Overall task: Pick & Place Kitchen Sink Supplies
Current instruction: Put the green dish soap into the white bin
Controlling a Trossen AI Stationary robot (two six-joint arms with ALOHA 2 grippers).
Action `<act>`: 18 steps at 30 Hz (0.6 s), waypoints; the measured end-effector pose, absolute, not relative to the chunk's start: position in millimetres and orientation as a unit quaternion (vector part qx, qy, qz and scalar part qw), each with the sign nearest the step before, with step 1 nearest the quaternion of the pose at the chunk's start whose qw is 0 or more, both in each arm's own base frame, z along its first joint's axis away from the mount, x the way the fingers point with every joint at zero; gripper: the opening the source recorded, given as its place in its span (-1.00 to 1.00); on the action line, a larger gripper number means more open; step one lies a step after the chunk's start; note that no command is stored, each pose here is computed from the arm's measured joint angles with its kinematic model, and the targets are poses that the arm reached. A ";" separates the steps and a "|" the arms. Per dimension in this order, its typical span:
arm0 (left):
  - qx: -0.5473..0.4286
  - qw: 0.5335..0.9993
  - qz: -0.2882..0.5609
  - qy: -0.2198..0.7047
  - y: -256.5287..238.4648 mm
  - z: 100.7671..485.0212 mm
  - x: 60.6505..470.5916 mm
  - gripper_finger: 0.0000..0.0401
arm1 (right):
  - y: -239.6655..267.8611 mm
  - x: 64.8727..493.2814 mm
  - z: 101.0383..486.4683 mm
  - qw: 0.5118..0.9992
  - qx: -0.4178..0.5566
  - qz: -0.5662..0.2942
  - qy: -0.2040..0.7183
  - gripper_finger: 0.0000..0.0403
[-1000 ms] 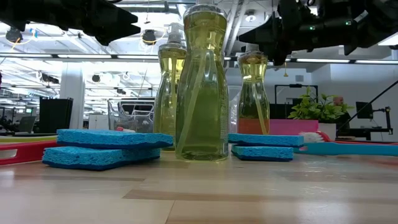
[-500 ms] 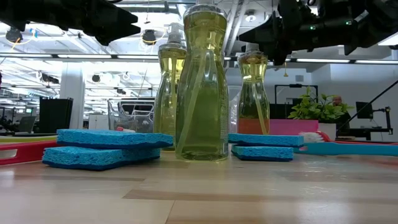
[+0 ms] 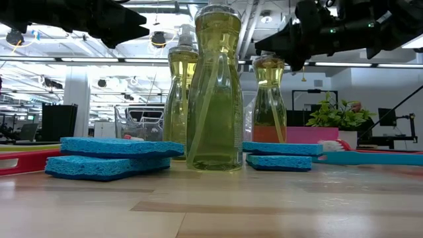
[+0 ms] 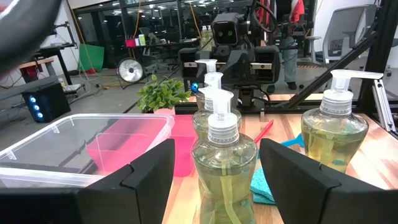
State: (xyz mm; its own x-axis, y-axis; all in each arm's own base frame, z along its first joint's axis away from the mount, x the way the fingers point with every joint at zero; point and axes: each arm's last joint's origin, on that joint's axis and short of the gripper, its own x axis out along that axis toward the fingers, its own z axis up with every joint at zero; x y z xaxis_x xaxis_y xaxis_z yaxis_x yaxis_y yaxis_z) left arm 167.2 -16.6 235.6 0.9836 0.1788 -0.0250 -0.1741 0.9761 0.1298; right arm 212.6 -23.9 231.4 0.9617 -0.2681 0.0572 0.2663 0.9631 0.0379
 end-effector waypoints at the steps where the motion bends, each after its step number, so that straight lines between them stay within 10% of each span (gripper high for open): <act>1: 0.064 0.994 0.089 0.018 -16.6 235.6 167.2 0.18 | -23.9 212.6 231.4 0.990 0.015 -0.135 -0.031 -0.49; 12: 0.064 0.994 0.089 0.018 -16.6 235.6 167.2 0.18 | -23.9 212.6 231.7 0.990 0.023 -0.135 -0.033 -0.29; 18: 0.064 0.994 0.089 0.018 -16.6 235.6 167.2 0.18 | -24.0 212.6 231.7 0.990 0.026 -0.135 -0.034 -0.50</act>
